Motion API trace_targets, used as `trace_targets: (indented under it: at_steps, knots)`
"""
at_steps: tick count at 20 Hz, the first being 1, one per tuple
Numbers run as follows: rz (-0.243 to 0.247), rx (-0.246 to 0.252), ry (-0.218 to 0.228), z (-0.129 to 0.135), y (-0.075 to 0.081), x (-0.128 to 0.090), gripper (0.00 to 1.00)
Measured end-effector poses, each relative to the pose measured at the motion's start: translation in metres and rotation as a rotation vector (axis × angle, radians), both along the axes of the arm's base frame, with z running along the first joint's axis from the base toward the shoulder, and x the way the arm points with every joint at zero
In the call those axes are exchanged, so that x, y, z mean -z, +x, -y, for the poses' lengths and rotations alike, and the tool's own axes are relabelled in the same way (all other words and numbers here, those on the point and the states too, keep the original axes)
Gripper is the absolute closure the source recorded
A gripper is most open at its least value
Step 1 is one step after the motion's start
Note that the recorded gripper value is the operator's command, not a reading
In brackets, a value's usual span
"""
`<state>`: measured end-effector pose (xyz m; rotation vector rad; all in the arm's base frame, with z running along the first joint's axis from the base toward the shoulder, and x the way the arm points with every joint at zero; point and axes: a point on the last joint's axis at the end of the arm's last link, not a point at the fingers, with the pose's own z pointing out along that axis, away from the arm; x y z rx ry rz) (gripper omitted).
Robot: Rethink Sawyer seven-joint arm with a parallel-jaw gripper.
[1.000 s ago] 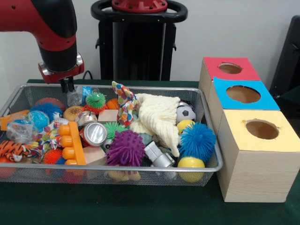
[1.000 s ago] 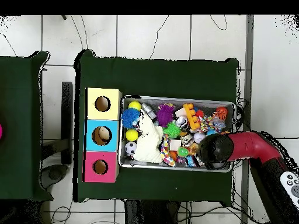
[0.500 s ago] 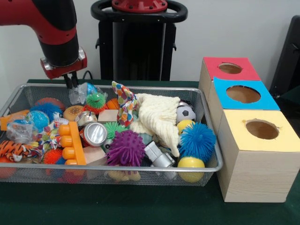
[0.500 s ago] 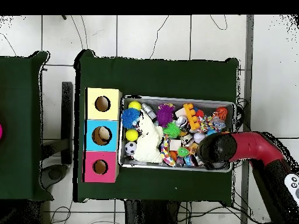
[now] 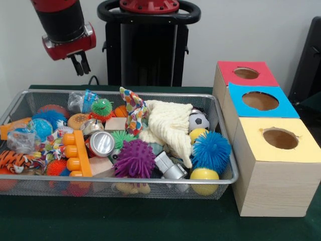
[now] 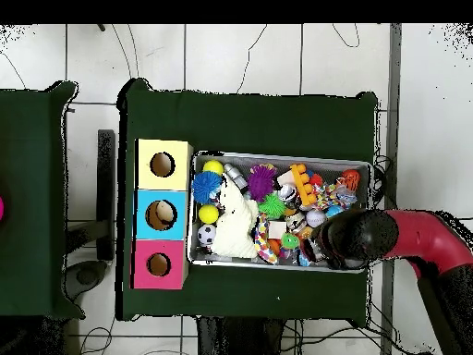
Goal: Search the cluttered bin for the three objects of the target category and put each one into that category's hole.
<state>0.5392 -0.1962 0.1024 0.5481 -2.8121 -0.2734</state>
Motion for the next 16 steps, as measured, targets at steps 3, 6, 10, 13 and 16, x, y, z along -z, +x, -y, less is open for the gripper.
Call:
trace_targets:
  at_steps: [3,6,10,13,16]
  knots:
    - [0.023,0.000,-0.008,-0.002,0.008,-0.016,1.00]
    - [0.041,-0.007,-0.023,-0.003,0.014,-0.027,1.00]
    - [0.052,-0.016,-0.044,-0.003,0.016,-0.036,1.00]
    - [0.054,-0.039,-0.060,-0.007,0.017,-0.035,1.00]
    - [0.053,-0.058,-0.071,-0.011,0.017,-0.033,1.00]
